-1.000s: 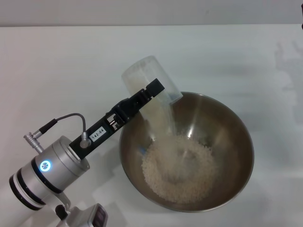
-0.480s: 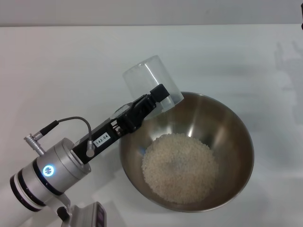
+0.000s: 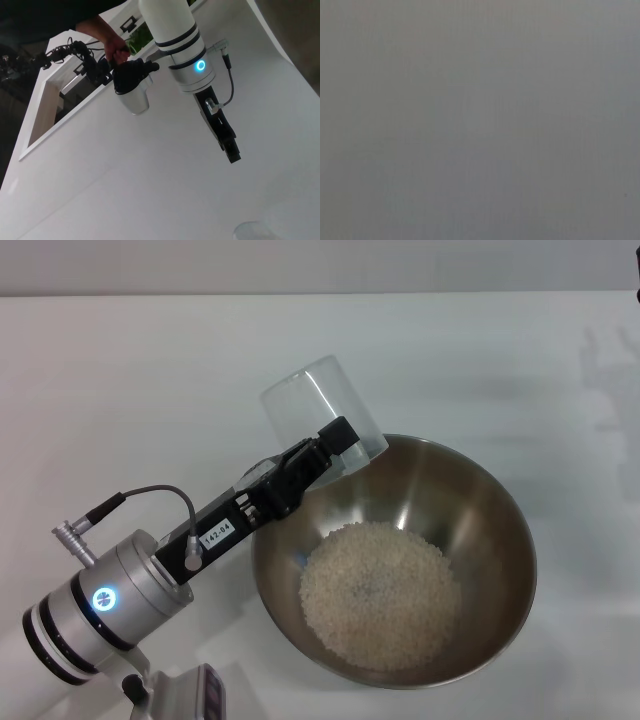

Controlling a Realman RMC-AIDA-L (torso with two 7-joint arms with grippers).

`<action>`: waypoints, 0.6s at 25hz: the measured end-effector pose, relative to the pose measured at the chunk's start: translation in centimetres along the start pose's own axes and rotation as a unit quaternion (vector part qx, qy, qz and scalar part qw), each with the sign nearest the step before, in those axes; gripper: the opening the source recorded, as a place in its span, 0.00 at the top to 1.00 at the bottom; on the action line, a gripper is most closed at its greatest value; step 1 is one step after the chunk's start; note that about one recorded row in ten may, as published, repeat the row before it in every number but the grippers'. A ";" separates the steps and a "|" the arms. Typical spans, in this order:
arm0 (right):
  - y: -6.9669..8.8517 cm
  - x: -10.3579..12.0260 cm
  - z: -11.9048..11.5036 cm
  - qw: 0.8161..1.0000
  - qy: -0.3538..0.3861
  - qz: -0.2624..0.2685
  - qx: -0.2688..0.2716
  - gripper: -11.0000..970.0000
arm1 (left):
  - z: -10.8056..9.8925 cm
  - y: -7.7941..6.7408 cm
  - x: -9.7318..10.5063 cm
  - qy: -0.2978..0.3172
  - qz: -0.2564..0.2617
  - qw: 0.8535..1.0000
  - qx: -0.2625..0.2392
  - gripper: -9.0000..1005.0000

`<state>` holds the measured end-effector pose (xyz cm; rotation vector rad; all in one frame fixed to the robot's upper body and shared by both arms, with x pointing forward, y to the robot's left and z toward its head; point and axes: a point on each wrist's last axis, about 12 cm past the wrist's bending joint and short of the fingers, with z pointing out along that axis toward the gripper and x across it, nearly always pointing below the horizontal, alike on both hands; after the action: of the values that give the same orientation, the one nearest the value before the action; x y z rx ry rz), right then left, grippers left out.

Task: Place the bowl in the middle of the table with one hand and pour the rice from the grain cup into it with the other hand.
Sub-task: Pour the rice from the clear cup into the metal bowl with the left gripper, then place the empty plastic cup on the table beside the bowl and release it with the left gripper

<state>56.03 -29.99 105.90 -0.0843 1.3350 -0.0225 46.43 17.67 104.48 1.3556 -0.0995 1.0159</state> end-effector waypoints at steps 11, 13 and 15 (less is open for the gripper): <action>-0.2 0.1 -0.2 1.000 0.003 0.001 0.005 0.56 | 0.5 -0.2 1.5 0.092 -0.297 0.950 -0.009 0.98; -0.2 0.1 -0.3 1.000 0.003 0.003 0.006 0.56 | 0.2 -0.7 2.3 0.138 -0.411 0.901 -0.012 0.98; -0.2 0.1 -0.2 1.000 0.003 0.006 0.008 0.56 | -0.1 -1.2 2.7 0.175 -0.505 0.845 -0.015 0.98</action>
<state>55.83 -30.24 105.74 -0.0628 1.3412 -0.0242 48.75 19.34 105.14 0.9431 0.8034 0.3216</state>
